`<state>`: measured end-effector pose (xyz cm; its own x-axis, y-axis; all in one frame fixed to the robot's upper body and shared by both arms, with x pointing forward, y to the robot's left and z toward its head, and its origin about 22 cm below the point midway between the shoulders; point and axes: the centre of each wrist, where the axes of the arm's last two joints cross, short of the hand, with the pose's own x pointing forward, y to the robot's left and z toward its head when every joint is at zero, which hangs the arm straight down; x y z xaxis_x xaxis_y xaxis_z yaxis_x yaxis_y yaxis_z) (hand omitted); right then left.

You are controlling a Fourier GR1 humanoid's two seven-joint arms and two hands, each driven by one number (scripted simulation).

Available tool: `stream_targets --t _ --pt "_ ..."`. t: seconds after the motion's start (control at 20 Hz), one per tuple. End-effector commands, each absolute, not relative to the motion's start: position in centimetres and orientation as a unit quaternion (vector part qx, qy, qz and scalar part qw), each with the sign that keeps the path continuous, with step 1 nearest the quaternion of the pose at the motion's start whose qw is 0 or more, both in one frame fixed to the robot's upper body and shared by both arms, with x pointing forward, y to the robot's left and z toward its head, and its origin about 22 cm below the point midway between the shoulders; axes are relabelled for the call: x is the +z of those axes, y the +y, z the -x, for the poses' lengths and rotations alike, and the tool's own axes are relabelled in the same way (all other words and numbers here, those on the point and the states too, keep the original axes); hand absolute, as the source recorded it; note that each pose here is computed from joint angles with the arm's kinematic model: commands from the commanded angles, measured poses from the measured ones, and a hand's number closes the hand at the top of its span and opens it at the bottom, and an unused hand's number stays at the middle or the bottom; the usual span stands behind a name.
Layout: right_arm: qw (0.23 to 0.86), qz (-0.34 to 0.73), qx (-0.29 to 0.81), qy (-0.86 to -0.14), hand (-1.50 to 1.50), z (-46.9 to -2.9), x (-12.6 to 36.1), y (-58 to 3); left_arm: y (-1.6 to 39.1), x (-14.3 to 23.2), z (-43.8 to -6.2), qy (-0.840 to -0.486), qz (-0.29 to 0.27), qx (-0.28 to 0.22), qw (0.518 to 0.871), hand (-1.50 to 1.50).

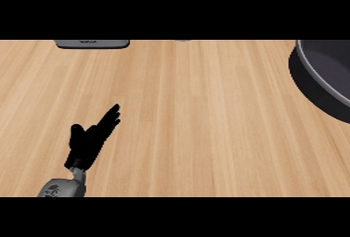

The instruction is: Pick the cupcake from the tray and place it in the pot

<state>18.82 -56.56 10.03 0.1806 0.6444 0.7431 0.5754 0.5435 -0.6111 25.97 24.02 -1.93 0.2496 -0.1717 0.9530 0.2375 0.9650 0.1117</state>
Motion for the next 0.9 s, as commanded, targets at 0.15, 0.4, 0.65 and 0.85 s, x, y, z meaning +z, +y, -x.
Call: stream_targets --t 0.15,0.4,0.65,0.85 --pt "0.608 0.504 0.069 -0.61 1.5 -23.7 17.2 -54.5 23.4 -2.7 -25.6 -0.591 0.035 -0.138 0.794 0.0" --pt "0.632 0.506 0.106 -0.577 1.5 -28.6 18.2 -51.9 25.0 -2.0 -26.2 -0.599 0.03 -0.141 0.788 0.0" --pt "0.65 0.524 0.15 -0.53 1.5 -32.1 19.6 -51.2 23.1 -2.2 -26.3 -0.597 0.037 -0.15 0.787 0.0" --pt "0.659 0.52 0.185 -0.51 1.5 -34.1 18.0 -50.4 23.8 -2.0 -26.1 -0.6 0.035 -0.148 0.786 0.0"
